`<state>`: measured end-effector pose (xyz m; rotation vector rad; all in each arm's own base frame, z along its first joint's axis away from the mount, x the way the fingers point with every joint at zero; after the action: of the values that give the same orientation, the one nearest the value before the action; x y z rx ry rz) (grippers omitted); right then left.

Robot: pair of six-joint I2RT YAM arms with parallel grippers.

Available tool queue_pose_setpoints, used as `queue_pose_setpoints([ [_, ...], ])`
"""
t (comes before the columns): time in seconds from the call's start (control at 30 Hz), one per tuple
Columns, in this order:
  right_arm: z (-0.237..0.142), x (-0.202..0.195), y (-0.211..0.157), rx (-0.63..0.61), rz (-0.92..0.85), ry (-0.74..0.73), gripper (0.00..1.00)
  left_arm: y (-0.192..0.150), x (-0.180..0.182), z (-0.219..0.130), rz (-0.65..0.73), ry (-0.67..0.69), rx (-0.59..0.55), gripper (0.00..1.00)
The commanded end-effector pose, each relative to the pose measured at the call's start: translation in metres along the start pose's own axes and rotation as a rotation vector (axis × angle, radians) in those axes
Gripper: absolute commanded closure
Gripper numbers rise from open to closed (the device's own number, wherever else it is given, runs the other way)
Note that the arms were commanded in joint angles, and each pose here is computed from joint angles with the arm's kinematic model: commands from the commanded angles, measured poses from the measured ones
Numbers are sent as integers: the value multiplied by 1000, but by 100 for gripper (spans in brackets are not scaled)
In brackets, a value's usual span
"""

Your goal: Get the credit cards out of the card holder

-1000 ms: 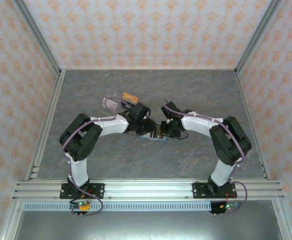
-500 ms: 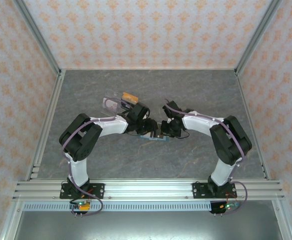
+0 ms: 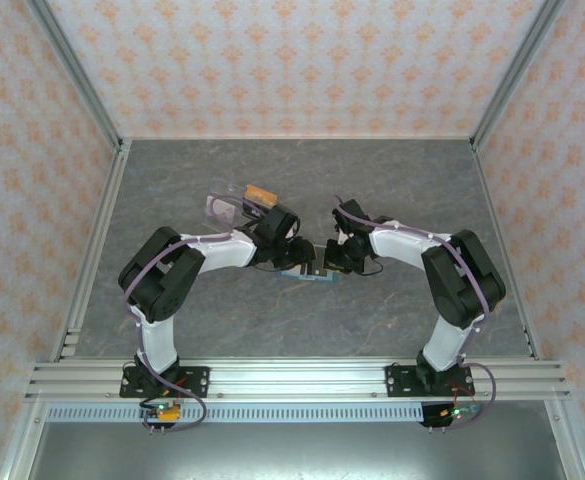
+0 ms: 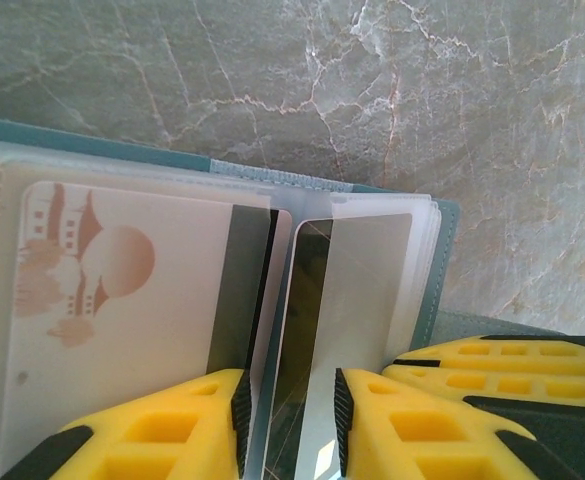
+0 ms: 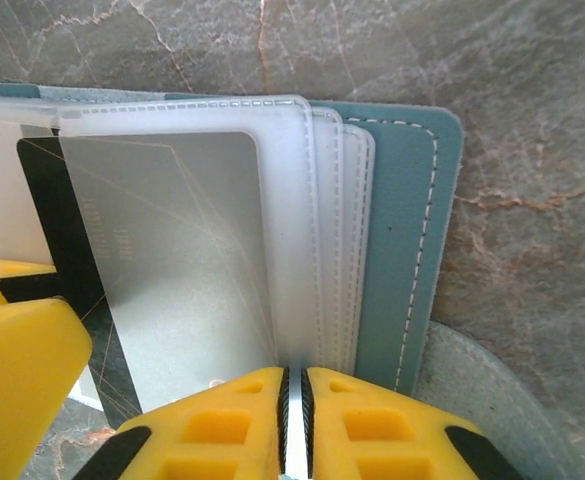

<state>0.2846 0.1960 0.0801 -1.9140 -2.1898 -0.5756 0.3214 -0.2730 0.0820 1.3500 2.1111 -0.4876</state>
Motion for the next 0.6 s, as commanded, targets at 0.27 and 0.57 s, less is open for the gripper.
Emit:
queue_pose_setpoints([
  [0.27,8,-8,1,23,3,-26,86,4,-14,1,26,-72,42,76],
  [0.57,10,-13,-2,25,37,-48,86,7,-8,-8,17,-67,27,92],
])
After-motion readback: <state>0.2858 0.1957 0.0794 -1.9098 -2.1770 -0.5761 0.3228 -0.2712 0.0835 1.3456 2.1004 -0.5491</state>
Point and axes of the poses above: each hand's point on the last joint's axis, 136 mm out from that joint toward the fingers, its own z axis out along the fingers, its own x axis along the line the jaws close on, y = z × x, the point moved 6 cm from there along -z, back along the fingers, and after that the axes turned 13 degrees about -z, right-handed, at the moved point
